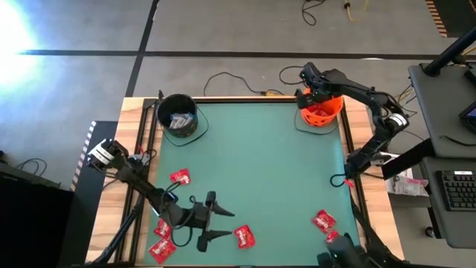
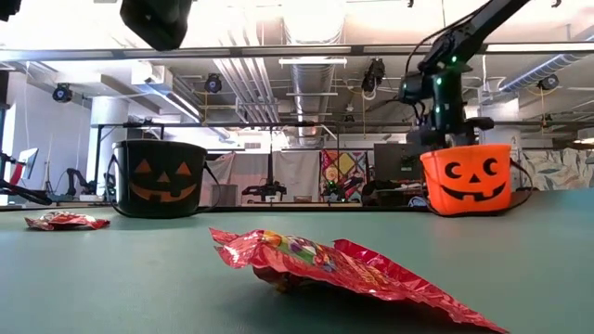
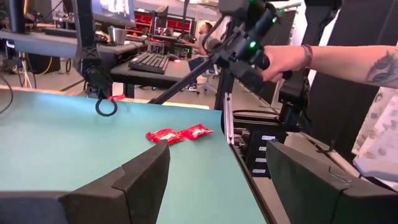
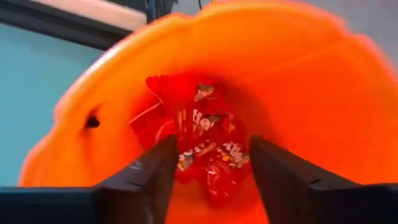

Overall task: Sort candy by brand, put in halloween buckets
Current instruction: Put the red candy into the orange bucket

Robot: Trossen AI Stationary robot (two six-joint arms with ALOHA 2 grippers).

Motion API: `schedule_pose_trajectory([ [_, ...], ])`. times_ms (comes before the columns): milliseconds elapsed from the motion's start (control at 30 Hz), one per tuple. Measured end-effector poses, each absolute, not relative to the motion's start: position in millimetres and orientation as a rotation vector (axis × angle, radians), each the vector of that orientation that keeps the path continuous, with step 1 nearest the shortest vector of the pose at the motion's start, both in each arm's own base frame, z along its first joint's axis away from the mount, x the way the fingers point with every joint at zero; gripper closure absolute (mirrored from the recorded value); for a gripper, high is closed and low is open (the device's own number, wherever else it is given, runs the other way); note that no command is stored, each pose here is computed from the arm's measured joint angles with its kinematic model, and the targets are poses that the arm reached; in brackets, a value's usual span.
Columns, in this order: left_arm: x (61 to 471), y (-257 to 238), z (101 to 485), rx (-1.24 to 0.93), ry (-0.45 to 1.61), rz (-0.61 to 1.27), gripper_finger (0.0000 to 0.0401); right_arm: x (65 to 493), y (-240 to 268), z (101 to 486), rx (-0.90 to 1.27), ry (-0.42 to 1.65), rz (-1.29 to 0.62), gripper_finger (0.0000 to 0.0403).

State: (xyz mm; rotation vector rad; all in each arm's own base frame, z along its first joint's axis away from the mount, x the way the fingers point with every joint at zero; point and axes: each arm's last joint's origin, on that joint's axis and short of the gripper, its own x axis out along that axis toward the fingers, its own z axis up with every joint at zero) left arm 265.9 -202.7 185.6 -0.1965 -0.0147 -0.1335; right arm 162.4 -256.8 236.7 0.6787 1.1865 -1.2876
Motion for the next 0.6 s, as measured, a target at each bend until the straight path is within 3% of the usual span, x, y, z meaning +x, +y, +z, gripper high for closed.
schedule_pose_trajectory([
  [167, 265.0, -203.8, 186.4, -0.190, -0.023, -0.138, 0.0149, 164.2, -227.7, 273.0, 0.576, 1.127, -1.219, 0.0153],
  [333, 265.8, -202.9, 186.2, -0.169, -0.024, -0.133, 0.0149, 170.1, -150.9, 299.6, 0.413, 1.020, -1.028, 0.0115],
  [467, 268.0, -200.1, 185.9, -0.137, -0.026, -0.122, 0.0149, 166.6, -65.5, 300.8, 0.333, 0.914, -0.711, 0.0101],
  [600, 275.3, -190.0, 185.9, -0.128, -0.029, -0.087, 0.0149, 152.8, 11.5, 275.5, 0.408, 0.929, -0.351, 0.0102],
])
